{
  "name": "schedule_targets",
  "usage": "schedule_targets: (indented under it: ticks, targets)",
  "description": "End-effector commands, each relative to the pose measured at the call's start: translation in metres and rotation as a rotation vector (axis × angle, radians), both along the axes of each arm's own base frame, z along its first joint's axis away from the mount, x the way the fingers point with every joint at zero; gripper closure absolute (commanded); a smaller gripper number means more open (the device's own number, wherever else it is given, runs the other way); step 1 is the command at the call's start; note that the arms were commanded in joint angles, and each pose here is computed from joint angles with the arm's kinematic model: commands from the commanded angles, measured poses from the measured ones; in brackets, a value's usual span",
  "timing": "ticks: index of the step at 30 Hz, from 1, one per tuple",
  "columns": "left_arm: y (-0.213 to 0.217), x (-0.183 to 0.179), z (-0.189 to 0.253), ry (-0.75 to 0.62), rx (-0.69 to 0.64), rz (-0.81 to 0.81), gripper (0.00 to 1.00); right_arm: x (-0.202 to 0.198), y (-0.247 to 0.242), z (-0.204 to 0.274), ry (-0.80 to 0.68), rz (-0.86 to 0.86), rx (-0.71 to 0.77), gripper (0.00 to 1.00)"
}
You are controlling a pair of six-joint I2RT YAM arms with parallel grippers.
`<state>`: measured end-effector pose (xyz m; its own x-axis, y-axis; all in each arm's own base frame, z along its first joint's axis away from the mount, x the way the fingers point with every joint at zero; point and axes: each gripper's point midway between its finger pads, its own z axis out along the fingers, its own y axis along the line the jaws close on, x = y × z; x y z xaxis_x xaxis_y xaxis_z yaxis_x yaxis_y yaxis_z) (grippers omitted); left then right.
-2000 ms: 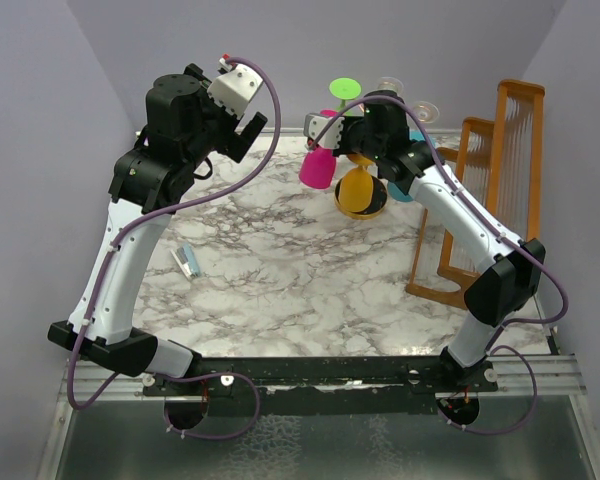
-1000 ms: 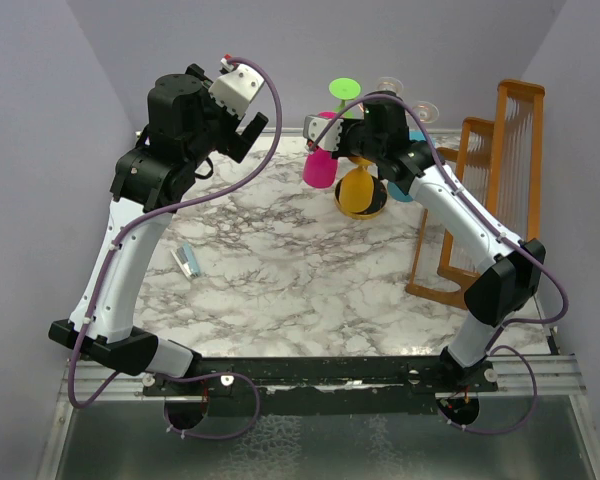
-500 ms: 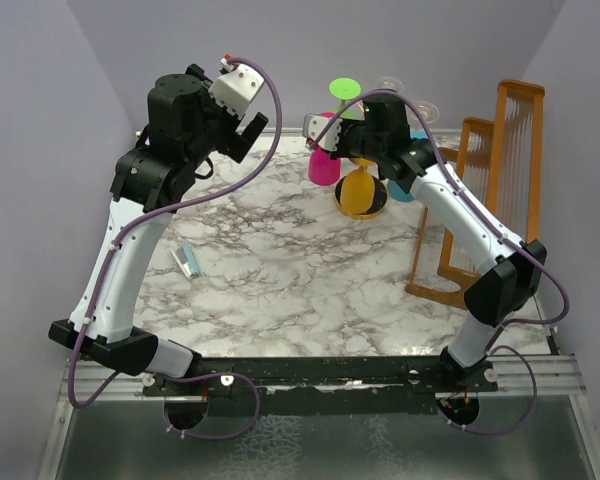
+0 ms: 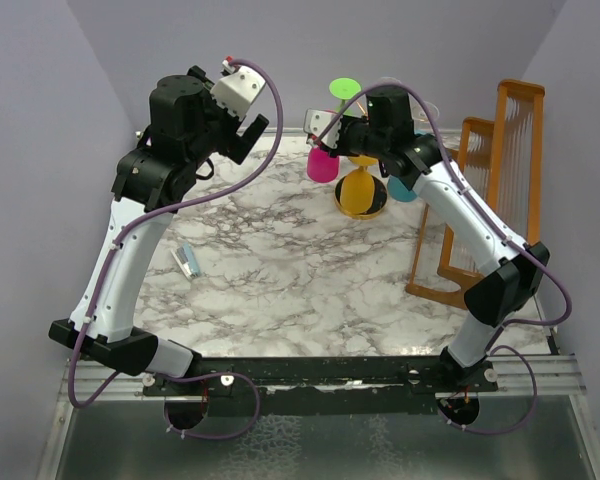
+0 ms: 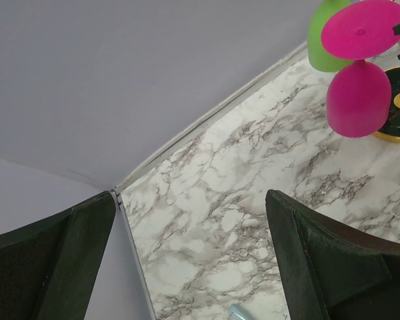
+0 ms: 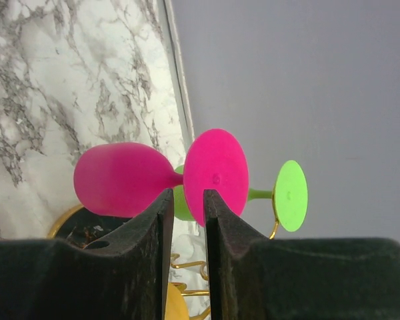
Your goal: Place the wine glass upside down on the wine glass rack
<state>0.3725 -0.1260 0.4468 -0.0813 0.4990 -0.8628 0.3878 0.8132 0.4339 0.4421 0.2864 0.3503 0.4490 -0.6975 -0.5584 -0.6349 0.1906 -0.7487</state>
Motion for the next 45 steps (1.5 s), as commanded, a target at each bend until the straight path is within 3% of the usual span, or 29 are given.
schedule_targets:
  ticks: [1,9,14,20,23,25,27,28,40,45]
  targets:
    - [0.002,-0.008,0.009,-0.027,-0.008,-0.018,0.01,-0.027,0.009,0.016,0.038,0.094,0.041,0.75]
    - [0.002,-0.007,0.005,-0.029,-0.01,-0.013,0.01,-0.057,0.002,0.034,0.099,0.107,0.11,0.73]
    - [0.0,0.004,-0.015,-0.015,-0.088,0.033,0.02,-0.055,-0.029,0.067,0.086,-0.123,0.297,0.72]
    - [0.01,0.024,-0.038,-0.019,-0.184,0.146,0.01,-0.052,-0.093,0.099,0.027,-0.37,0.534,0.59]
    - [0.019,0.029,-0.039,-0.033,-0.214,0.194,0.01,-0.052,-0.119,0.105,0.037,-0.435,0.621,0.48]
    - [0.024,0.031,-0.04,-0.037,-0.236,0.214,0.01,-0.053,-0.128,0.105,0.045,-0.456,0.653,0.3]
    - [0.031,0.031,-0.042,-0.04,-0.258,0.241,0.01,-0.054,-0.131,0.102,0.052,-0.451,0.667,0.06]
    - [0.035,0.03,-0.042,-0.046,-0.271,0.258,0.01,-0.055,-0.132,0.101,0.052,-0.444,0.666,0.0]
    - [0.043,0.011,-0.046,-0.069,-0.273,0.209,0.01,-0.053,-0.173,0.108,-0.042,-0.561,0.778,0.01]
    - [0.046,-0.003,-0.05,-0.086,-0.264,0.196,0.01,-0.066,-0.191,0.101,-0.048,-0.58,0.753,0.01]
